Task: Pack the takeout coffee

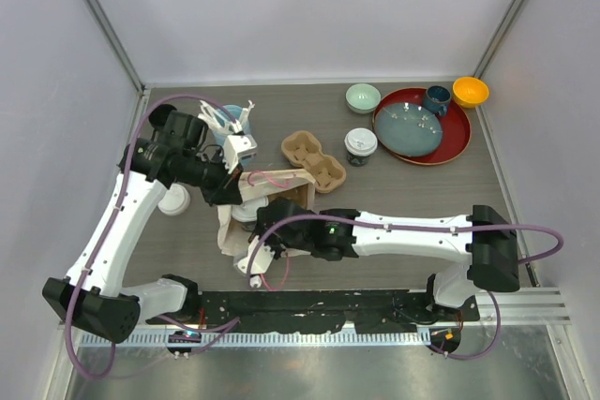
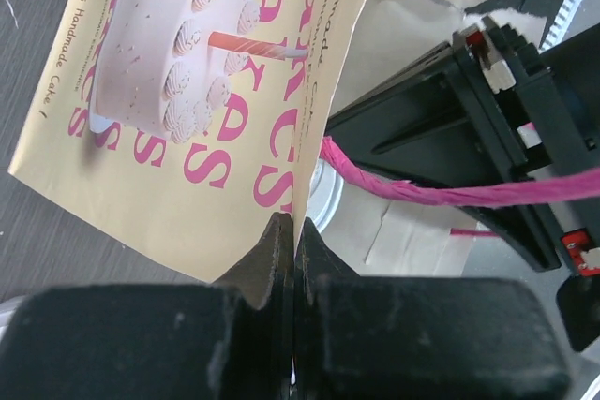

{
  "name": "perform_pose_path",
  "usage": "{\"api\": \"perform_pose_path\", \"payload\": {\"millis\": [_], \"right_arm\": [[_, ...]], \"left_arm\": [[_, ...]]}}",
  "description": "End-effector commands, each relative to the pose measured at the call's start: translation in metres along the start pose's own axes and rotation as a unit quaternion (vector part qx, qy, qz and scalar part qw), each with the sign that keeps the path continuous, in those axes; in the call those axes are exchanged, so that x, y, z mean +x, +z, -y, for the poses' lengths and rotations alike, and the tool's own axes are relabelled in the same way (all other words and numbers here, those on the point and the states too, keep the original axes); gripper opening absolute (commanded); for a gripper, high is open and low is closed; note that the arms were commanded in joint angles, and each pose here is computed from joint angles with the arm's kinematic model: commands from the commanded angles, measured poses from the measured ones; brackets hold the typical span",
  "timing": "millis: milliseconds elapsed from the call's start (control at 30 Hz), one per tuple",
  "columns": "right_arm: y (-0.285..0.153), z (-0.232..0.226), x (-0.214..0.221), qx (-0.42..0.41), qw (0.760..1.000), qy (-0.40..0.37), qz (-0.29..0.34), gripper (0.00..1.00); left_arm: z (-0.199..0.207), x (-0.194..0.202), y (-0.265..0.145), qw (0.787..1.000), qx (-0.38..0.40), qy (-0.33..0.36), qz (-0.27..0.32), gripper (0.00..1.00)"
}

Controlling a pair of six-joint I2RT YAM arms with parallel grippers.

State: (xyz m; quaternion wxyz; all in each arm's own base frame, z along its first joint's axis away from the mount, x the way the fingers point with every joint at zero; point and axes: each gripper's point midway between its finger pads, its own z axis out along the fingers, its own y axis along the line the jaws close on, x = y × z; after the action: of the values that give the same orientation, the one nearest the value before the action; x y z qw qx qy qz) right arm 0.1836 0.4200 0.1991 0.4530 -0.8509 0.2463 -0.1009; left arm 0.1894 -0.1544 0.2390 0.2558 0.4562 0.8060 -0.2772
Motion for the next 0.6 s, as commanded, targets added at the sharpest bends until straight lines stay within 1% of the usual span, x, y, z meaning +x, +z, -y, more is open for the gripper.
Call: {"api": "perform_pose_path", "payload": {"millis": [0, 133, 167, 333, 400, 433, 467, 500, 567], "right_arm": [[-0.027, 0.024, -0.008, -0.012, 0.997, -0.062, 0.034, 0.01], [-0.022, 0.027, -0.001, -0.025, 0.996, -0.081, 0.020, 0.01], [-0.015, 0.022, 0.002, -0.038, 0.994, -0.098, 0.013, 0.01], [-0.005, 0.029, 0.021, -0.032, 0.990, -0.136, -0.031, 0.01], [0.002, 0.034, 0.026, -0.015, 0.984, -0.170, -0.048, 0.01], [0.006, 0.026, 0.032, -0.018, 0.982, -0.180, -0.062, 0.01], [0.009, 0.035, 0.030, 0.007, 0.980, -0.186, -0.065, 0.01], [0.012, 0.035, 0.031, 0.011, 0.978, -0.199, -0.066, 0.01], [0.018, 0.032, 0.028, 0.021, 0.978, -0.202, -0.056, 0.01]], "left_arm": [[0.007, -0.002, -0.008, 0.999, 0.006, 0.039, 0.007, 0.00], [0.017, -0.006, -0.009, 0.998, 0.033, 0.043, 0.015, 0.00], [0.020, -0.009, -0.010, 0.998, 0.038, 0.044, 0.020, 0.00], [0.031, -0.004, -0.011, 0.997, 0.061, 0.053, 0.018, 0.00], [0.036, -0.006, -0.010, 0.996, 0.077, 0.050, 0.022, 0.00], [0.037, -0.007, -0.011, 0.995, 0.081, 0.049, 0.025, 0.00], [0.039, -0.008, -0.011, 0.995, 0.085, 0.049, 0.027, 0.00], [0.040, -0.010, -0.011, 0.994, 0.090, 0.048, 0.031, 0.00], [0.037, -0.013, -0.010, 0.994, 0.085, 0.049, 0.037, 0.00]]}}
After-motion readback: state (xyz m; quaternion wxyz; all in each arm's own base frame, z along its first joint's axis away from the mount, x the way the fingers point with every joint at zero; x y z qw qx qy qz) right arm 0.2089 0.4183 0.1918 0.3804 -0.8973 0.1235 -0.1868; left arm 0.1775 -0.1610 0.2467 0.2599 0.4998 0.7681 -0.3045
